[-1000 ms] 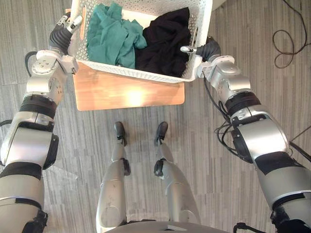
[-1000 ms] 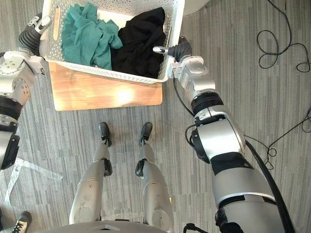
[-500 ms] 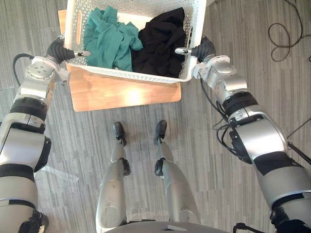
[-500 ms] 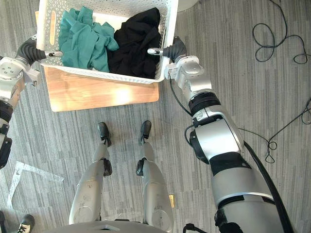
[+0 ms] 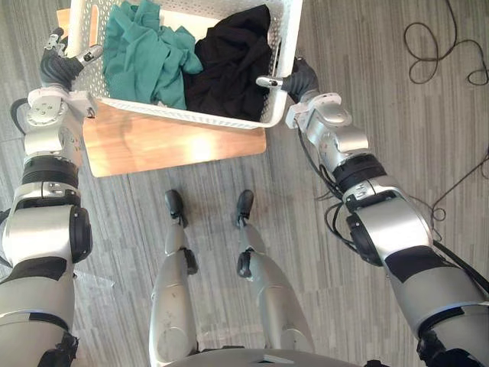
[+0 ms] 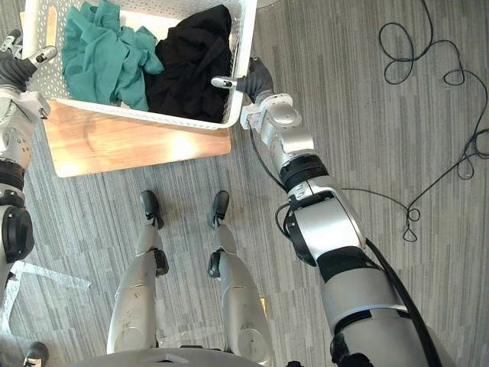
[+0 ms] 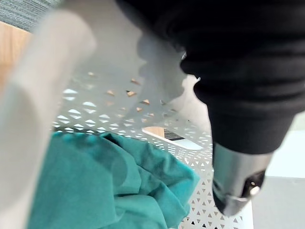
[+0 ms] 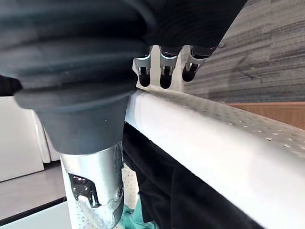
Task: Pick up the laundry basket with both hands and put the clothes into the washing machine.
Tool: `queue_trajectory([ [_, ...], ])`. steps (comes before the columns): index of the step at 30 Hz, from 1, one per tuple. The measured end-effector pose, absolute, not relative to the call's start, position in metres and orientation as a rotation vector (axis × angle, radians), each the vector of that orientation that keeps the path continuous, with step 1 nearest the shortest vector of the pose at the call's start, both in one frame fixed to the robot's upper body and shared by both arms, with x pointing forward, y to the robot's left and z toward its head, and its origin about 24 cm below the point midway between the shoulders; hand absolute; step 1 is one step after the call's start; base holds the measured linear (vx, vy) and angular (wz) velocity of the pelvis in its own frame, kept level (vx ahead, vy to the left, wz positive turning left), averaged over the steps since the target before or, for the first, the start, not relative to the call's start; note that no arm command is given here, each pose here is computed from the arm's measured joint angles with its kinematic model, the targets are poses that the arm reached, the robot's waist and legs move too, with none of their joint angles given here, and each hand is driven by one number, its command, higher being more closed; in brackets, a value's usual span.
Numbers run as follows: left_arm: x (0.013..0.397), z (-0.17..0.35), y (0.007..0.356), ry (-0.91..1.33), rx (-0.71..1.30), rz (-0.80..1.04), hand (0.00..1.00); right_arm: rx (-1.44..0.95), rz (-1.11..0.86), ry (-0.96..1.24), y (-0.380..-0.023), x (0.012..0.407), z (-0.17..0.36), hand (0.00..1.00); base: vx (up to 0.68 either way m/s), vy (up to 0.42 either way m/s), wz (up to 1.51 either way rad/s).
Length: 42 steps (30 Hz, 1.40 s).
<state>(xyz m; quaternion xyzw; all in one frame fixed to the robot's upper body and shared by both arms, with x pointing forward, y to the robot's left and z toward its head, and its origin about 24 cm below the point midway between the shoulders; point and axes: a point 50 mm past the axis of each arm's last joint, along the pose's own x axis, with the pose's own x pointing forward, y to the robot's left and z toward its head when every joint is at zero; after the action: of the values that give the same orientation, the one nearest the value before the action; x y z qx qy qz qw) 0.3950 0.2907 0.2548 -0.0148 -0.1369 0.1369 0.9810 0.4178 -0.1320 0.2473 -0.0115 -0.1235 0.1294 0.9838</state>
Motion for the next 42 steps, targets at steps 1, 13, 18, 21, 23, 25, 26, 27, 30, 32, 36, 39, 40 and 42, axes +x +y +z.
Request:
queue_trajectory([
  [1,0.396,0.258,0.289,-0.282,-0.027,0.267,0.0,-0.022,0.257,-0.249,-0.133,0.418,0.248,0.0,0.14,0.26,0.07],
  [13,0.402,0.263,0.271,-0.233,0.198,0.138,0.0,-0.048,0.227,-0.218,-0.146,0.419,0.246,0.0,0.01,0.199,0.01],
  [18,0.402,0.272,0.268,-0.193,0.357,0.086,1.0,-0.072,0.227,-0.212,-0.148,0.419,0.245,1.0,-0.03,0.183,0.02],
  [21,0.402,0.277,0.271,-0.172,0.405,0.076,1.0,-0.072,0.22,-0.21,-0.15,0.419,0.245,1.0,-0.03,0.177,-0.01],
  [23,0.401,0.279,0.275,-0.15,0.429,0.08,1.0,-0.072,0.218,-0.199,-0.15,0.42,0.243,1.0,-0.04,0.163,-0.03],
  [25,0.399,0.28,0.281,-0.134,0.469,0.102,1.0,-0.071,0.222,-0.192,-0.149,0.42,0.243,1.0,-0.04,0.13,-0.06],
  [26,0.398,0.28,0.285,-0.119,0.496,0.121,1.0,-0.07,0.229,-0.185,-0.148,0.42,0.242,1.0,-0.03,0.099,-0.06],
  [27,0.398,0.281,0.286,-0.117,0.496,0.125,1.0,-0.07,0.23,-0.185,-0.148,0.42,0.242,1.0,-0.04,0.122,-0.08],
  [30,0.397,0.275,0.291,-0.096,0.487,0.159,1.0,-0.066,0.242,-0.188,-0.143,0.419,0.242,1.0,-0.03,0.13,-0.04],
  [32,0.398,0.268,0.289,-0.09,0.455,0.158,1.0,-0.075,0.243,-0.192,-0.142,0.419,0.243,1.0,-0.02,0.115,-0.01],
  [36,0.401,0.252,0.283,-0.084,0.369,0.158,1.0,-0.078,0.226,-0.209,-0.141,0.417,0.249,1.0,-0.01,0.151,0.0],
  [39,0.399,0.248,0.284,-0.108,0.335,0.177,1.0,-0.069,0.216,-0.216,-0.14,0.417,0.251,1.0,-0.01,0.134,-0.04],
  [40,0.399,0.247,0.284,-0.115,0.317,0.192,1.0,-0.067,0.214,-0.225,-0.139,0.415,0.251,1.0,-0.01,0.132,-0.05],
  [42,0.398,0.249,0.286,-0.132,0.312,0.21,1.0,-0.062,0.215,-0.247,-0.137,0.412,0.251,1.0,-0.01,0.13,-0.03],
])
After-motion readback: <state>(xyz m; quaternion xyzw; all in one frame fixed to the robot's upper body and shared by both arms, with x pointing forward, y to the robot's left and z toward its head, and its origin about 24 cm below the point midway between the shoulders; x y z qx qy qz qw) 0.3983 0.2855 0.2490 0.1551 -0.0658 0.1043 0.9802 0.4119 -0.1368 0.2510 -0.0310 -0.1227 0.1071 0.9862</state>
